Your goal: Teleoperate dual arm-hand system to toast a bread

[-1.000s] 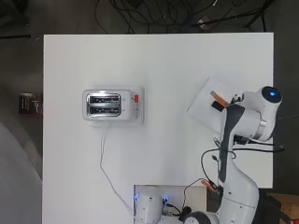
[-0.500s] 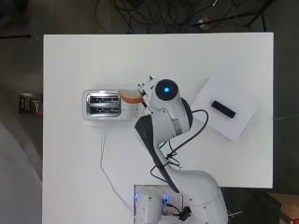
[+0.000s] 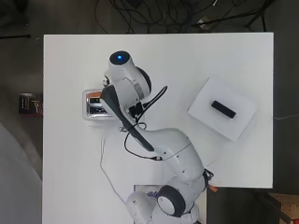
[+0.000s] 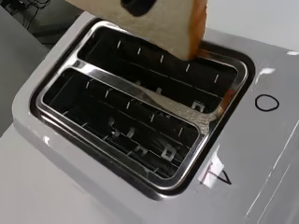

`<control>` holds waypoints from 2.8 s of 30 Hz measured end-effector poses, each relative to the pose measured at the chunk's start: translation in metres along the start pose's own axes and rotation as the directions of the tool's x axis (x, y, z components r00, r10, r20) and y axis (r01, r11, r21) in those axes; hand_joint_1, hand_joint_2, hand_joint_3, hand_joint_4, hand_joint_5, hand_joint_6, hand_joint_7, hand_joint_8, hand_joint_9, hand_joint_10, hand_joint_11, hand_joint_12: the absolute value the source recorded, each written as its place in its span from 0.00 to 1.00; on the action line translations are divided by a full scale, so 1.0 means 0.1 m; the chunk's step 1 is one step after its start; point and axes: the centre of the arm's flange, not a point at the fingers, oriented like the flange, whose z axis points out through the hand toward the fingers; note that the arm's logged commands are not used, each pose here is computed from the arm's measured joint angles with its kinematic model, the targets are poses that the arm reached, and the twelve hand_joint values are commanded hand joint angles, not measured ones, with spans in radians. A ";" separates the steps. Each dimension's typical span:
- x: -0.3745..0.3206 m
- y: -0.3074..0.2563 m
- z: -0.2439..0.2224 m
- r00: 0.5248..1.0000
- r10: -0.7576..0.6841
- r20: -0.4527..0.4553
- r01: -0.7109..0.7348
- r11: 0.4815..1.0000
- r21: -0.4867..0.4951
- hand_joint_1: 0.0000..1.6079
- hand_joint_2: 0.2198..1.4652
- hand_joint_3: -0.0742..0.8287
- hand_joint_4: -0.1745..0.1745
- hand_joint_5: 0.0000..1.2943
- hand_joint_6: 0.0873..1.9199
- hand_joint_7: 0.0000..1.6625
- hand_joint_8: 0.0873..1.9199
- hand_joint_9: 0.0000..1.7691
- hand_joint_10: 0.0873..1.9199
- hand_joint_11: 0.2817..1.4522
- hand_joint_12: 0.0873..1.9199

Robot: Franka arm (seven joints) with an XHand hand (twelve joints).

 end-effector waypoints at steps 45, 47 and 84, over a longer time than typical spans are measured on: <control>-0.35 0.12 0.21 0.991 0.118 0.066 -0.122 0.991 0.058 0.79 0.74 0.09 0.00 0.56 0.64 0.66 0.42 0.74 0.16 0.32 0.46; -0.34 0.14 0.26 0.984 0.120 0.134 -0.120 0.993 -0.006 0.42 0.63 0.07 0.37 0.31 0.23 0.41 0.13 0.49 0.01 0.21 0.19; -0.02 -0.36 0.29 0.962 -0.239 0.133 0.272 0.894 -0.355 0.76 0.74 0.08 0.15 0.60 0.61 0.66 0.43 0.76 0.00 0.46 0.00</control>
